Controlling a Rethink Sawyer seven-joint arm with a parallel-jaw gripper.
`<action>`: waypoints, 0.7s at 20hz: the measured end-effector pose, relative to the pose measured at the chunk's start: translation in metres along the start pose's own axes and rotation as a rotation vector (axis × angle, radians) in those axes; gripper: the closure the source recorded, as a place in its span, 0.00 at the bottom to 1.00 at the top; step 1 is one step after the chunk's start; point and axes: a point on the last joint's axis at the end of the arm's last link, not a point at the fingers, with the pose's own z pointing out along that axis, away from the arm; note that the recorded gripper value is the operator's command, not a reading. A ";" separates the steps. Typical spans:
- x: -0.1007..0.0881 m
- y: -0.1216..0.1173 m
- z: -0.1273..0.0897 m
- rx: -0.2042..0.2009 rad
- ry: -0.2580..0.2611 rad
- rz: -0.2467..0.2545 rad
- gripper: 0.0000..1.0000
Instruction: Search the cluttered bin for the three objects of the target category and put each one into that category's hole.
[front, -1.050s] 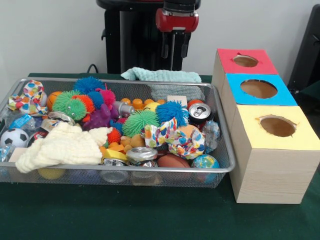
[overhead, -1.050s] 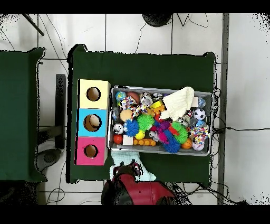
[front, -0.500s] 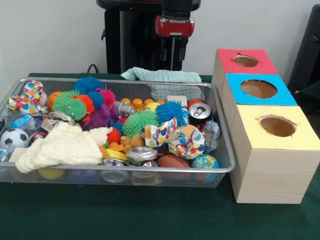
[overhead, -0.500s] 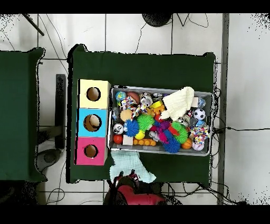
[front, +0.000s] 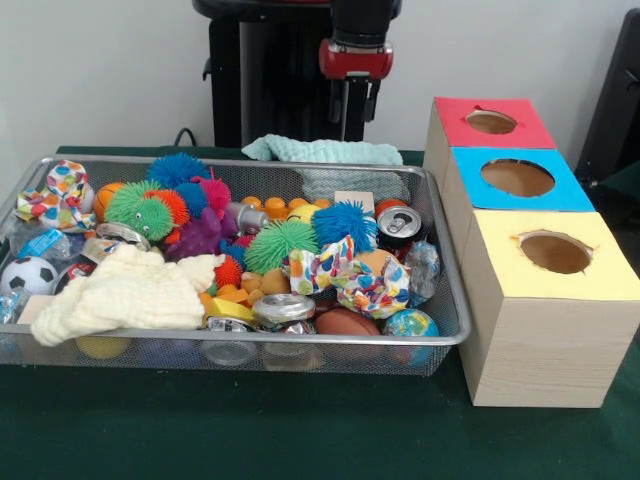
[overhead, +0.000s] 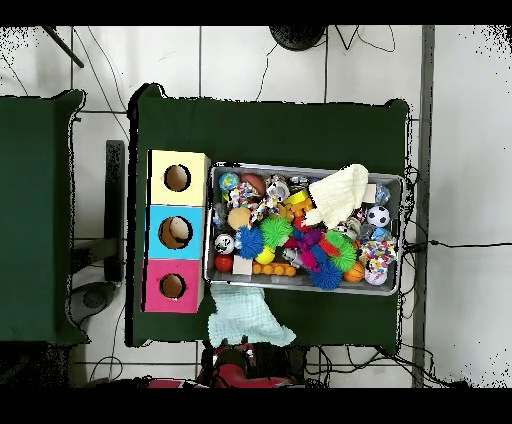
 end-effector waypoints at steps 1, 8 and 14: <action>-0.003 0.002 -0.002 -0.003 -0.012 -0.007 0.00; -0.063 0.007 -0.043 -0.032 -0.078 -0.040 0.00; -0.091 -0.010 -0.081 -0.026 -0.033 -0.018 0.00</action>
